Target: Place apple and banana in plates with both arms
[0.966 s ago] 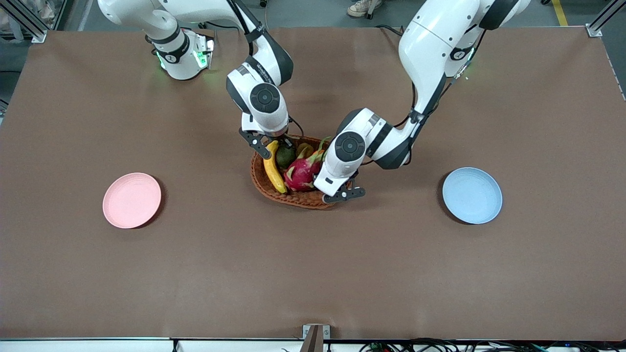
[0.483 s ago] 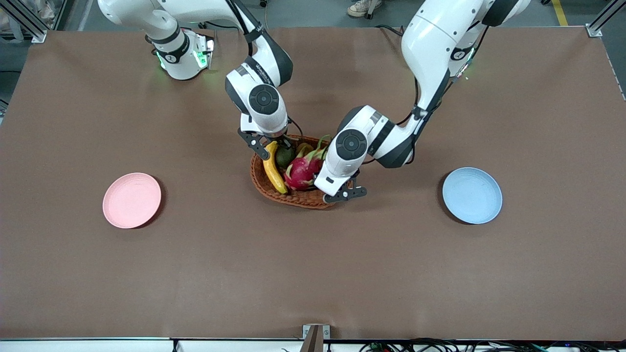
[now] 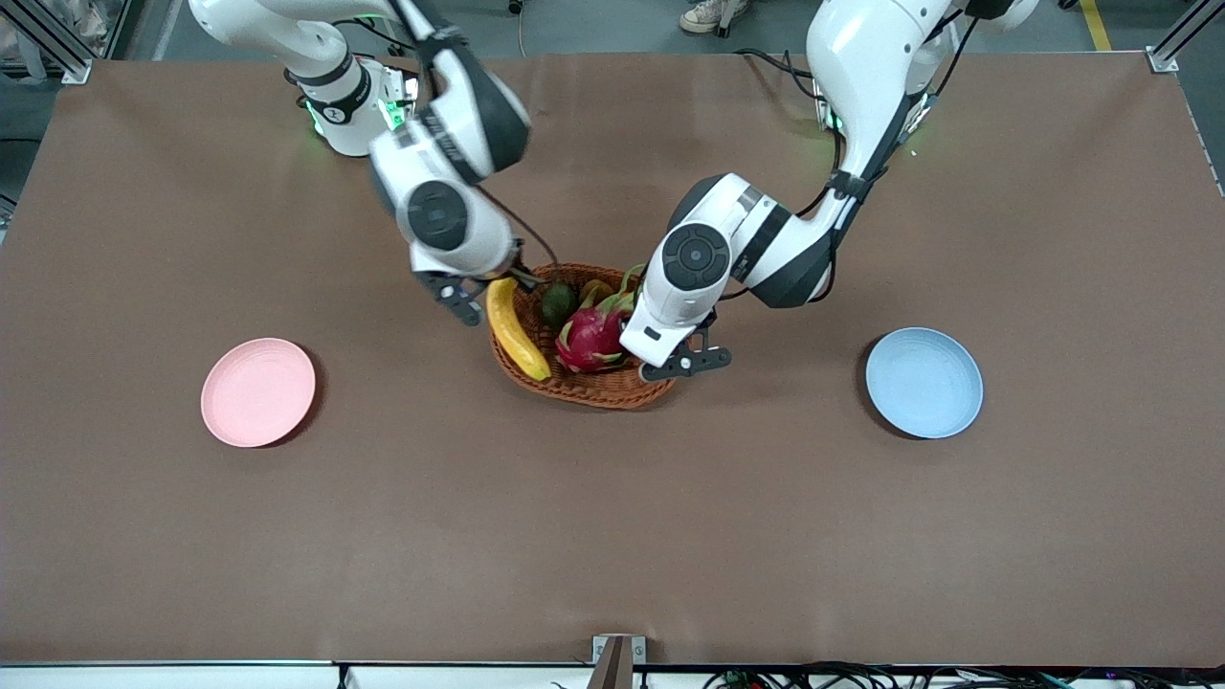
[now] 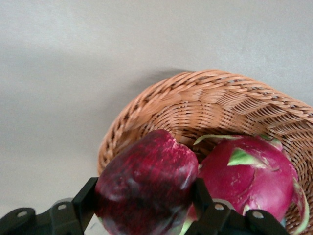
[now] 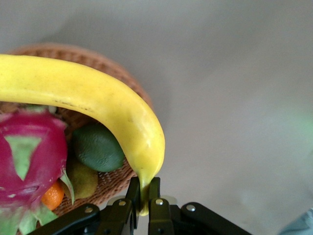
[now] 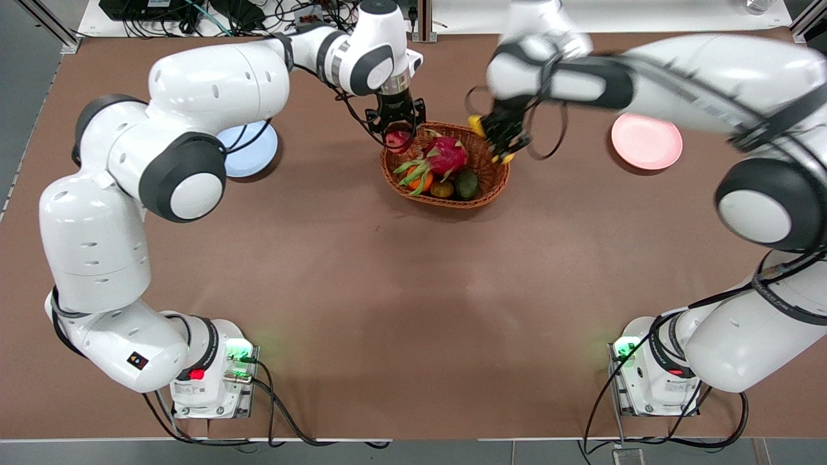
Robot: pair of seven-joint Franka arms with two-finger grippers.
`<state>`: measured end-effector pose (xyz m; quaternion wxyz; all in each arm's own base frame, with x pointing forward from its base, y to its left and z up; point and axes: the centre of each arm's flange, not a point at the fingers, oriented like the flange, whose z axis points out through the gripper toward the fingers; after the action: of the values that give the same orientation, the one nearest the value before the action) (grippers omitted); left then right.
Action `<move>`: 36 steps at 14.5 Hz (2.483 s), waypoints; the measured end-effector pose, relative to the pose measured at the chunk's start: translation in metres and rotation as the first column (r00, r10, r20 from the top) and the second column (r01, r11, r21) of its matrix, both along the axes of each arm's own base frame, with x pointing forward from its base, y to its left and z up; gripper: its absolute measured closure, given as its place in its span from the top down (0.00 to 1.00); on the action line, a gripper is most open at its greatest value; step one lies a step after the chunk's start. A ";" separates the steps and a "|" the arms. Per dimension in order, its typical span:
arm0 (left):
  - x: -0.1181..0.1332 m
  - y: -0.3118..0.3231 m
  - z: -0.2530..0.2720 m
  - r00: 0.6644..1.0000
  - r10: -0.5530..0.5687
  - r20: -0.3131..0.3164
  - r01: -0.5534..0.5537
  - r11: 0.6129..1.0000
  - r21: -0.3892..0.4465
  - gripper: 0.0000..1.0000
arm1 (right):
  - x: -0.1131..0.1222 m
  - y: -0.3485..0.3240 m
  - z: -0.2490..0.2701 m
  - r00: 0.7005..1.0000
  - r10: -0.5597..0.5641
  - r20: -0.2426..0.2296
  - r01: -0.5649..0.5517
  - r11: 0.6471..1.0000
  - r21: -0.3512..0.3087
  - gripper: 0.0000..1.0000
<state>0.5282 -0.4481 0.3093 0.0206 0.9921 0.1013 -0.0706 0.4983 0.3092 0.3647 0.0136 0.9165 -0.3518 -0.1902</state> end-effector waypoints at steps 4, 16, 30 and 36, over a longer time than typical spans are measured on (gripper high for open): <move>0.028 0.061 0.044 0.997 0.077 -0.030 -0.076 0.997 0.033 0.81 | 0.050 -0.183 0.021 0.995 0.089 -0.041 -0.080 0.978 0.192 0.11; 0.053 0.366 0.036 0.998 0.032 0.060 -0.035 0.997 0.062 0.81 | 0.063 -0.459 -0.106 0.962 0.274 0.016 -0.269 0.932 0.244 0.11; 0.037 0.442 -0.088 0.993 -0.001 0.118 -0.003 0.999 0.036 0.81 | 0.096 -0.480 -0.062 0.931 0.353 0.096 -0.366 0.906 0.214 0.95; 0.044 0.442 -0.072 0.989 -0.001 0.146 -0.004 0.999 0.037 1.00 | 0.137 -0.414 0.066 0.839 0.505 0.204 -0.529 0.844 0.087 1.00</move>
<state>0.5725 -0.0062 0.2369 0.0095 0.9948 0.1016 0.0039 0.6350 -0.1050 0.4311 -0.0305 0.9889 -0.0764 -0.1234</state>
